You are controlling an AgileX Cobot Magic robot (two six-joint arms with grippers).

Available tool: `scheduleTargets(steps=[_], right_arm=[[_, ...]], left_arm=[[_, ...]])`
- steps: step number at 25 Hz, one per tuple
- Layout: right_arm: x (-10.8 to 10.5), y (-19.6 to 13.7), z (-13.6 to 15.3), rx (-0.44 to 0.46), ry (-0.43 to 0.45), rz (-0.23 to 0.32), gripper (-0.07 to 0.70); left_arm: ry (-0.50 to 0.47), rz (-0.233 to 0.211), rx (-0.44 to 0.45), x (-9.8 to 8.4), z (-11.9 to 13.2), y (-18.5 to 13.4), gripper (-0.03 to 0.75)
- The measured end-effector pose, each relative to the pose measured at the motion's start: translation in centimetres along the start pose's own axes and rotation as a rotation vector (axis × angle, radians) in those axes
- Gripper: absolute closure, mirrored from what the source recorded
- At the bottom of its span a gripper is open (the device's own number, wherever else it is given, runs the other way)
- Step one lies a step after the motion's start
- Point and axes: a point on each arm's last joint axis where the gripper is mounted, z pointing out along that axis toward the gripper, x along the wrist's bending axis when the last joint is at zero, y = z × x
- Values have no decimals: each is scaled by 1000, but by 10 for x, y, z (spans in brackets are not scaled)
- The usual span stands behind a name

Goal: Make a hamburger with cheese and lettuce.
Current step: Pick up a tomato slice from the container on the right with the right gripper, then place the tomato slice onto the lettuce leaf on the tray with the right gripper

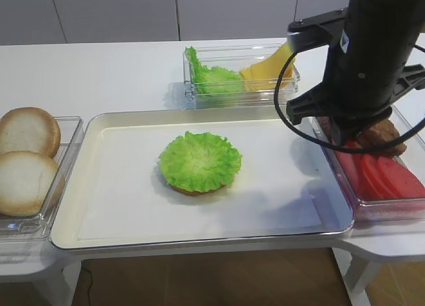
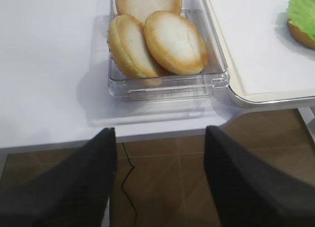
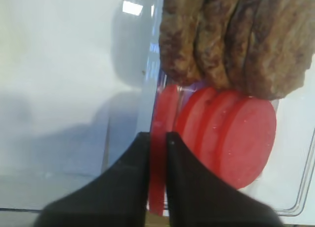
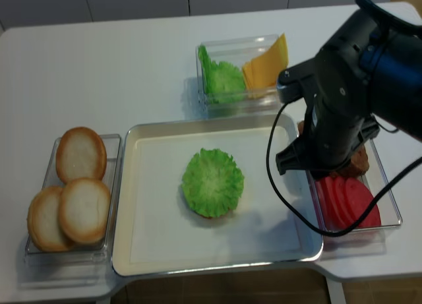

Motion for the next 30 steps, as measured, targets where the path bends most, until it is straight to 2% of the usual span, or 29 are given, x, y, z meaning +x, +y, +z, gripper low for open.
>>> scheduleTargets(steps=[23,30], right_arm=[[-7,-18,-43,-89,91,48,573],[-5,-20,-51,-110,144,63,574]], left_arm=[[0,0,0,0,0,0,292],[0,0,0,0,0,0,292]])
